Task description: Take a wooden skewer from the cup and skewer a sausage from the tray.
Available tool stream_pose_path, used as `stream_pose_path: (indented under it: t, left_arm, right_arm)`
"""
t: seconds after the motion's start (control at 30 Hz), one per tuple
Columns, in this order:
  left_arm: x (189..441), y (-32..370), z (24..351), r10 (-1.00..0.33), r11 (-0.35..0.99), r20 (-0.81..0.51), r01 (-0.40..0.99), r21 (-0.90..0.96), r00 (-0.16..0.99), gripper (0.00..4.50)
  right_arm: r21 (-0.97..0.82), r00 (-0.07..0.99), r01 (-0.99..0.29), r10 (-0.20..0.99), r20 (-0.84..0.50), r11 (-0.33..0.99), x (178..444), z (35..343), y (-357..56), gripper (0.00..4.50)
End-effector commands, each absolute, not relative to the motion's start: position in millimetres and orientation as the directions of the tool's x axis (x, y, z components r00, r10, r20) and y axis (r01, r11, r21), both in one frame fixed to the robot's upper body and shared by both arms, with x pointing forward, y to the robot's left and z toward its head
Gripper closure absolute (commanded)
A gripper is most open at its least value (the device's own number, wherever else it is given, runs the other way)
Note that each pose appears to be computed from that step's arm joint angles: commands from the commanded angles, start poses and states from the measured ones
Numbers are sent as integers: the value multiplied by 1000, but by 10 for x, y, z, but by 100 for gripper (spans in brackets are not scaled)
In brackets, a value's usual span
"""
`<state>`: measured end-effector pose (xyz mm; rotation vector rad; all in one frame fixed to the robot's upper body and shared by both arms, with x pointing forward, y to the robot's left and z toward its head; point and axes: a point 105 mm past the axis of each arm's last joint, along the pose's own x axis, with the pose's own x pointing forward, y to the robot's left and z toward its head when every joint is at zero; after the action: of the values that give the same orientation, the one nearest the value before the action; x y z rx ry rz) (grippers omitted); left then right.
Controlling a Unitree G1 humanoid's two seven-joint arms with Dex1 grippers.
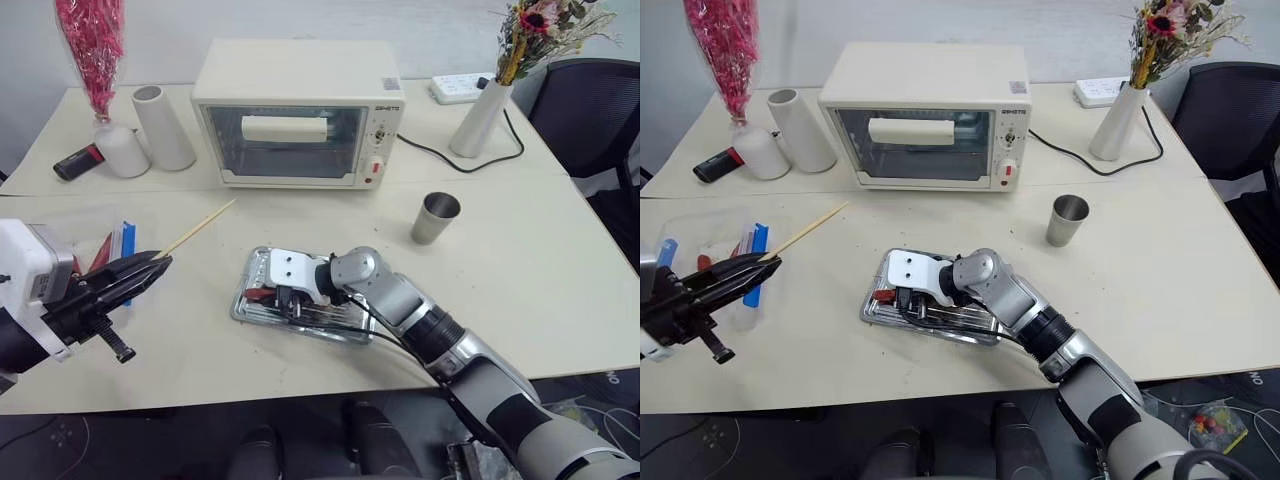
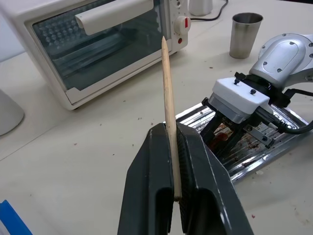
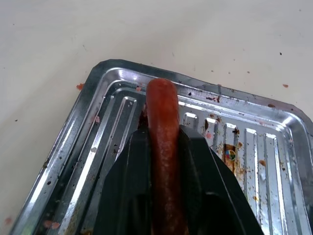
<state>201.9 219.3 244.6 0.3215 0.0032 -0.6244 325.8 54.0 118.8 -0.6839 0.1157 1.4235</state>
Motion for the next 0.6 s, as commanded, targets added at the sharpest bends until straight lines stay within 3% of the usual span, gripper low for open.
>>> stream_pose_path:
  t: [0.03,0.37,0.6]
  left_arm:
    - [2020,2181,2518,-575,753,-81,566,337,814,450]
    - [2105,2026,2498,-677,658,-131,675,333,724,450]
    - [2211,1940,2551,-722,616,-117,710,342,682,450]
  right_arm:
    - [-362,190,-932,864,-467,9,3267,1217,490,354]
    - [-266,111,-964,898,-426,-6,3132,1693,155,354]
    - [-239,134,-971,894,-428,31,3164,1855,-101,354]
